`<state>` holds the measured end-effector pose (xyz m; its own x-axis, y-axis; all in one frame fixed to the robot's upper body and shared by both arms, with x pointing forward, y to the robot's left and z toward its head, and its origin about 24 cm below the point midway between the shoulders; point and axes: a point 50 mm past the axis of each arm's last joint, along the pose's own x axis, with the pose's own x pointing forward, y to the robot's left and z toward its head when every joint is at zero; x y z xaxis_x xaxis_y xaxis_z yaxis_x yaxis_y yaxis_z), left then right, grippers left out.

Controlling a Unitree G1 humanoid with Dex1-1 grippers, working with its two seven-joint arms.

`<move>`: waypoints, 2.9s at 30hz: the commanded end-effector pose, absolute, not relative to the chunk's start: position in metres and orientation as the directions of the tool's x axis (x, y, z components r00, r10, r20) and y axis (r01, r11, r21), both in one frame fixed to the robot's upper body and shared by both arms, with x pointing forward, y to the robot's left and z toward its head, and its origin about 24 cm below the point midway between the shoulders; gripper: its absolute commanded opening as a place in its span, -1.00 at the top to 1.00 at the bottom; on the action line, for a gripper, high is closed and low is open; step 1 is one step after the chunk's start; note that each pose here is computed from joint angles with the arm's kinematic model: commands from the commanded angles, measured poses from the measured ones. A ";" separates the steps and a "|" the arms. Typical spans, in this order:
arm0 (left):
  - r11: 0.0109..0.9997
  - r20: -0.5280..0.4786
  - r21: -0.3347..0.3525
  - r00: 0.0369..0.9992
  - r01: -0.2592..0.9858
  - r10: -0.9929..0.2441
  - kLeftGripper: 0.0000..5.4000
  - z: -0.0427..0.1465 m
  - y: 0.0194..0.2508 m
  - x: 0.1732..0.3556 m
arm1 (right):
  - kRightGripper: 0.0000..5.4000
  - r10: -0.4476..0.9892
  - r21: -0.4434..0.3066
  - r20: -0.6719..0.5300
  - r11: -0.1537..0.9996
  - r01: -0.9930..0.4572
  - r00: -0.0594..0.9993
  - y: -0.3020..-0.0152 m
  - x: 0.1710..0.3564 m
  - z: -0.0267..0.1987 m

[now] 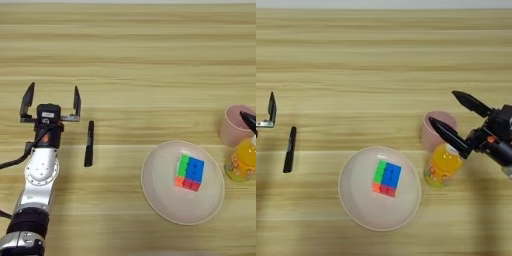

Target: Move the objects on the table

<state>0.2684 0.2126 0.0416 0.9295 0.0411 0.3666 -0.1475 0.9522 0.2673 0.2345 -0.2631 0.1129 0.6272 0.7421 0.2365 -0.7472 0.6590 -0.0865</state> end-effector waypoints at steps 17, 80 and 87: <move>0.975 -0.066 0.062 0.975 0.215 -0.211 -1.00 0.016 0.166 0.253 | -0.99 0.743 -0.123 0.298 0.653 -0.748 0.600 -0.243 0.235 0.130; 0.976 -0.536 0.066 0.832 0.209 -0.143 -0.32 -0.049 0.174 0.233 | -1.00 0.750 -0.131 0.285 0.647 -0.751 0.596 -0.244 0.232 0.125; 0.974 -0.534 0.061 0.832 0.217 -0.152 -0.01 -0.049 0.173 0.232 | -1.00 0.750 -0.130 0.287 0.647 -0.751 0.596 -0.244 0.232 0.124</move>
